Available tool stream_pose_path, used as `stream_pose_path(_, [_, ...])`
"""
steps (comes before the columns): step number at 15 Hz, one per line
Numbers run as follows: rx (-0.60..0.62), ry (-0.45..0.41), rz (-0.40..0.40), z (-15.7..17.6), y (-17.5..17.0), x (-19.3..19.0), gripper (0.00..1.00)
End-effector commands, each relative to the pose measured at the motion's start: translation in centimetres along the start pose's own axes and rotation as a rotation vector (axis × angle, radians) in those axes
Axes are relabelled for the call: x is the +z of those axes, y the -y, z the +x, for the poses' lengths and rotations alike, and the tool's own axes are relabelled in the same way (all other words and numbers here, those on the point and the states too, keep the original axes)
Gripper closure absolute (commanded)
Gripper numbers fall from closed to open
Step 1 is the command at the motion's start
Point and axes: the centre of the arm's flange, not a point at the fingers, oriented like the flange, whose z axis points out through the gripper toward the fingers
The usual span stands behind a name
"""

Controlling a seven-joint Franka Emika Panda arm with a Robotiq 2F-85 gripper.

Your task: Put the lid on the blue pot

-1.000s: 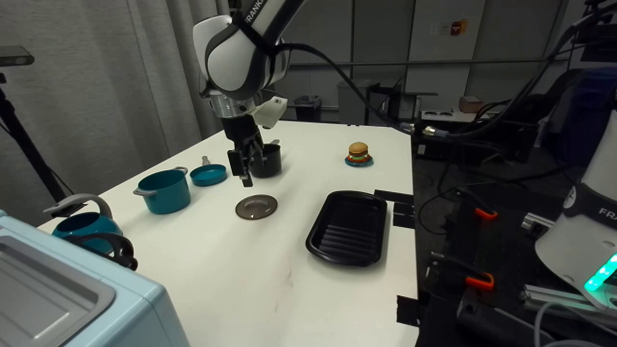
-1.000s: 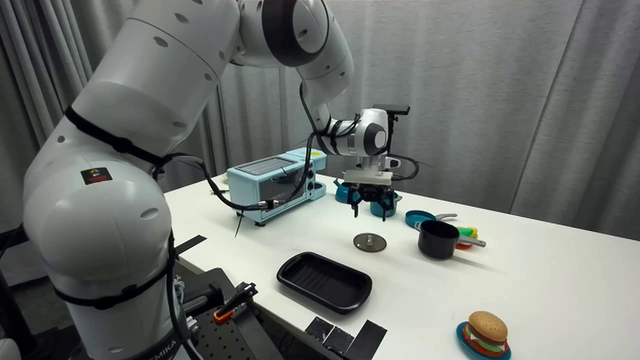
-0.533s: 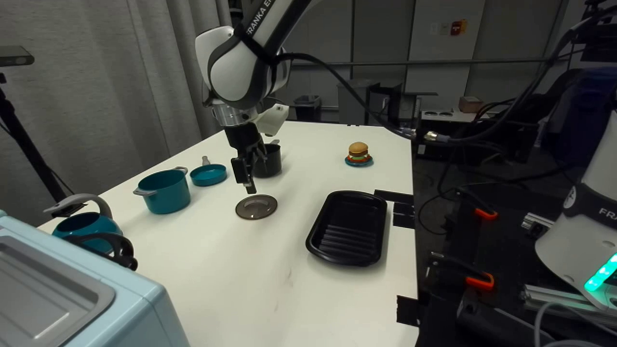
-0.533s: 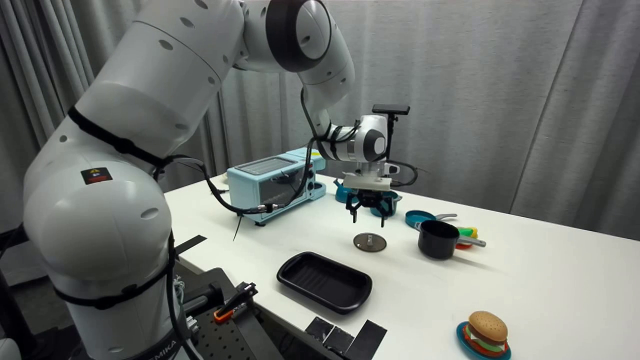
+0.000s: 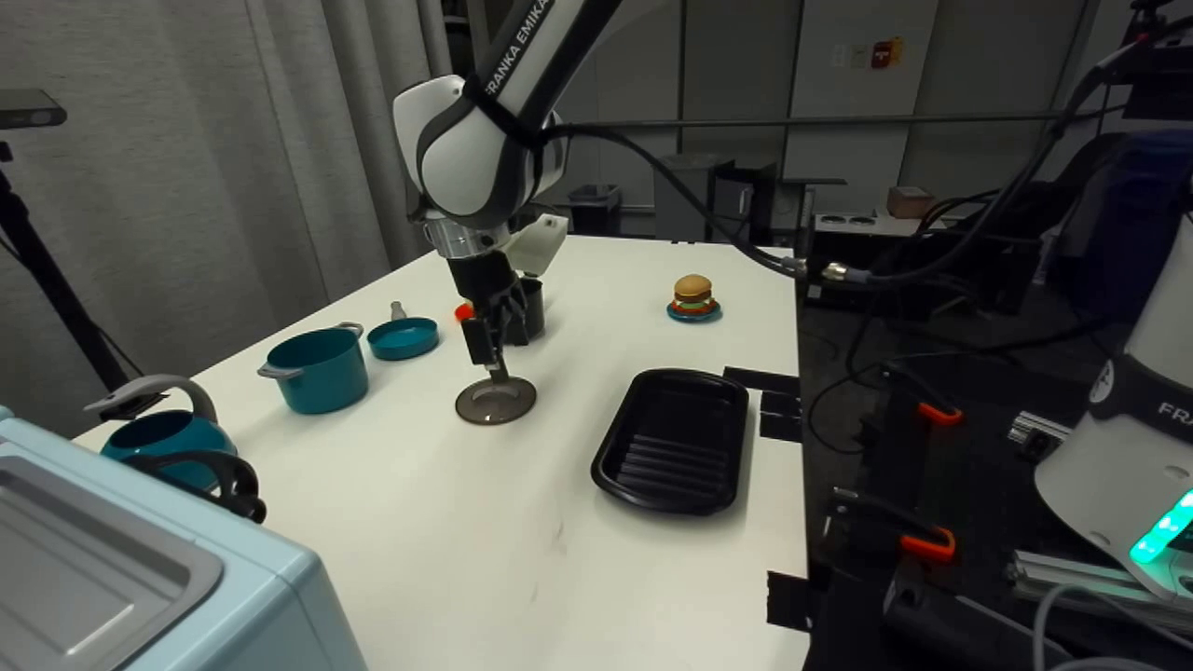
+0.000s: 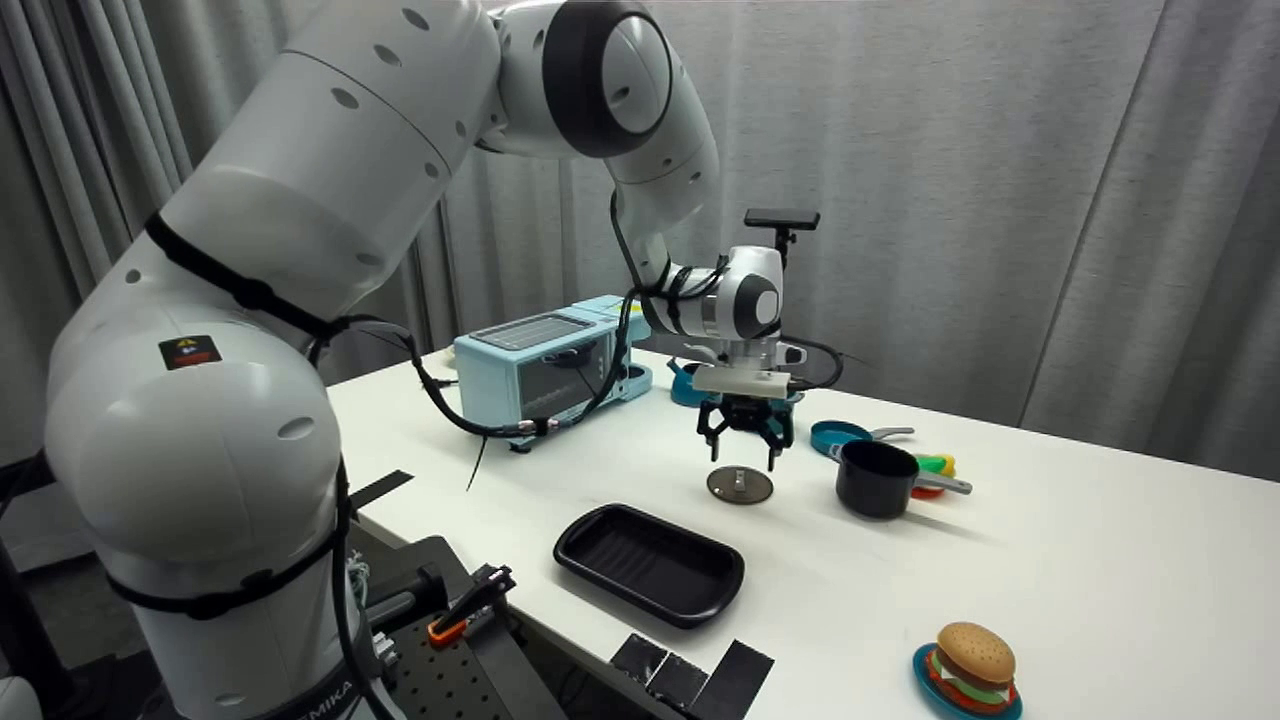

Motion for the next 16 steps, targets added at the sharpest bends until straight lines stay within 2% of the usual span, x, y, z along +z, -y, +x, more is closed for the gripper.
stream_pose_path(1, [-0.015, -0.017, -0.011, 2.0, -0.1, 1.3, 0.00])
stream_pose_path(10, [-0.014, -0.029, -0.015, 4.4, -0.2, 3.2, 0.00])
stream_pose_path(11, [-0.015, -0.029, -0.016, 4.5, -0.2, 3.4, 0.25])
stream_pose_path(12, [-0.015, -0.031, -0.016, 4.7, -0.3, 3.4, 0.26])
stream_pose_path(16, [-0.008, -0.035, -0.014, 5.0, -0.4, 3.7, 0.58])
